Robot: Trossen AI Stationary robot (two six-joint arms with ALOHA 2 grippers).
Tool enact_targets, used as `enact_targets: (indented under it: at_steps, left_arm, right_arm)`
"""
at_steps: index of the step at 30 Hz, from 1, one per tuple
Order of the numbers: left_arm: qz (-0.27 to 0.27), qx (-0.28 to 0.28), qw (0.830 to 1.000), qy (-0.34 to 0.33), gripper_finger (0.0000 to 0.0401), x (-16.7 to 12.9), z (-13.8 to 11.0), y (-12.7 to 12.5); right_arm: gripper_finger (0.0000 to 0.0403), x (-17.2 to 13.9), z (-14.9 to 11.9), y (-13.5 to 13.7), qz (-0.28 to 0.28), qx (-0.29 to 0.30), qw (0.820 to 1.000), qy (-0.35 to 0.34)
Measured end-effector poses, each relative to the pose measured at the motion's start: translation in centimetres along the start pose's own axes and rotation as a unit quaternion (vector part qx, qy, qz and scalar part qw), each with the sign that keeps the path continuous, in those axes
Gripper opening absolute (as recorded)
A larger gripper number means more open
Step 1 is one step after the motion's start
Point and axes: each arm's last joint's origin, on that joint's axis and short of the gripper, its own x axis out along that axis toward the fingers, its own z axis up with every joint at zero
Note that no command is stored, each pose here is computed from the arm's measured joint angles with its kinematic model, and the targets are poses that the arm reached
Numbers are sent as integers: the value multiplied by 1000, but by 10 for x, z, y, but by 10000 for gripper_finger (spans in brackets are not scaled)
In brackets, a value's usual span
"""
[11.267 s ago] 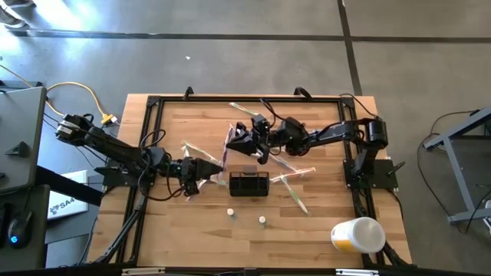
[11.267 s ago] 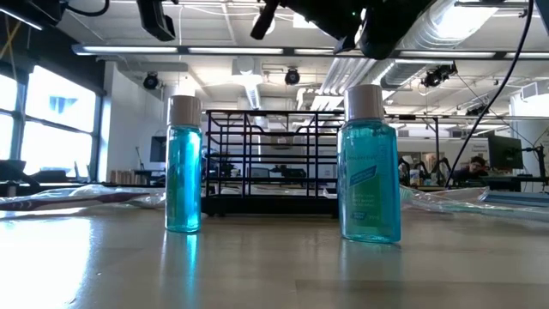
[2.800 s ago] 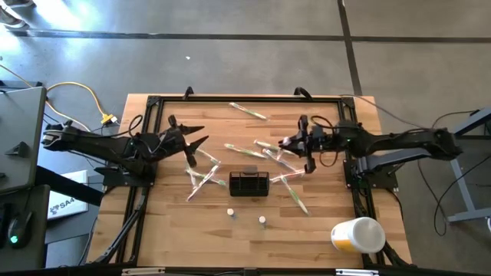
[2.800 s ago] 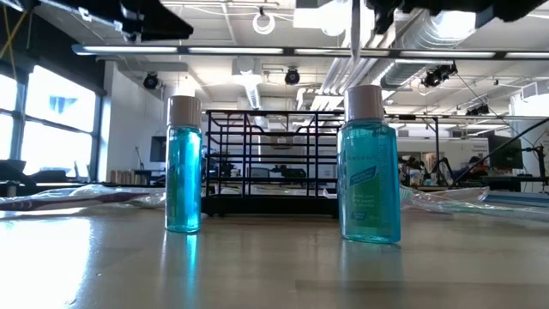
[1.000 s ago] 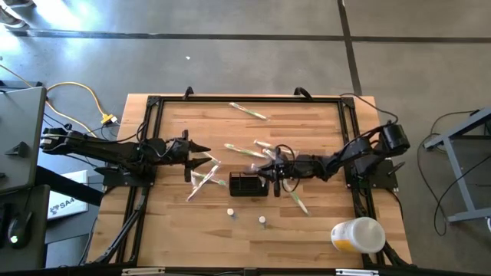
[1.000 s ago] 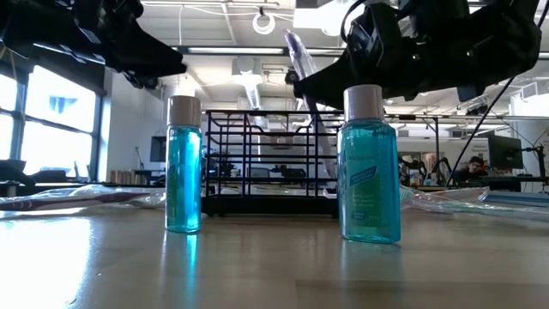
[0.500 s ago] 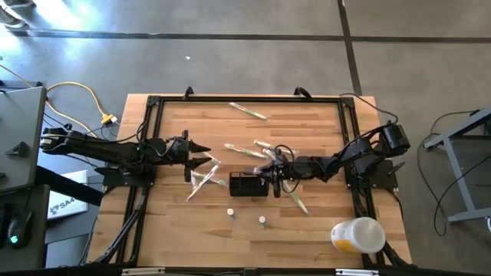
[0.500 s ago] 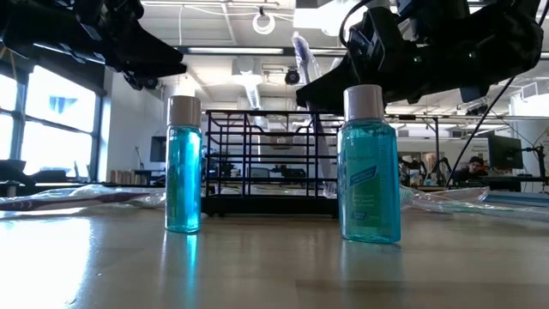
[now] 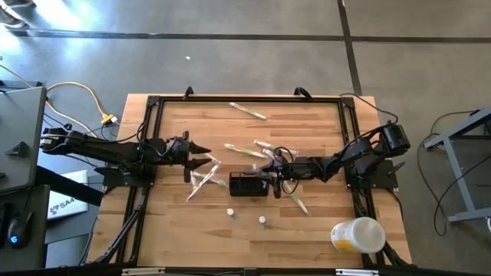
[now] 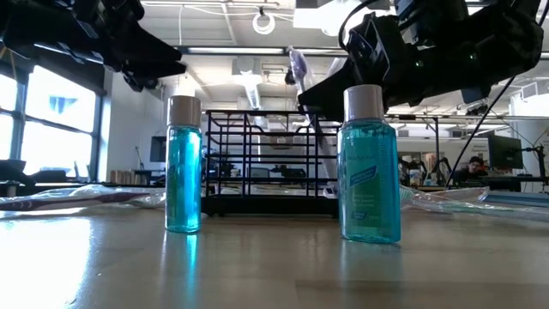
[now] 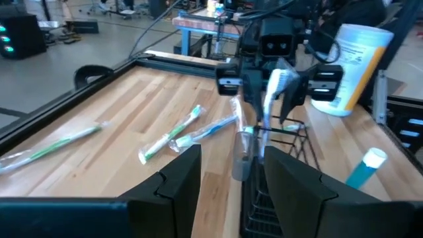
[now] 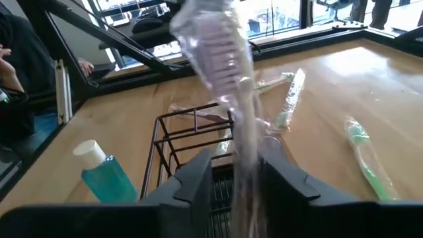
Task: Pick & Place toothbrushing station
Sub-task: Put the violet toothbrush into the wire organizer, then put the mouthwash into the wire organizer
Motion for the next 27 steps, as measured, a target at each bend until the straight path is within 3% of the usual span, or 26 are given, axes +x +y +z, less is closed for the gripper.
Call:
enact_targets:
  at_steps: [10,17,27]
  left_arm:
    - [-1,1,1000,0,159,0,0,0]
    - [-1,1,1000,1,159,0,0,0]
    - [1,3,1000,15,159,0,-3,0]
  right_arm:
    - [204,-11,13,1,-14,-37,999,18]
    - [206,-28,24,8,-46,-106,993,33]
    - [203,-56,43,18,-75,-128,988,36]
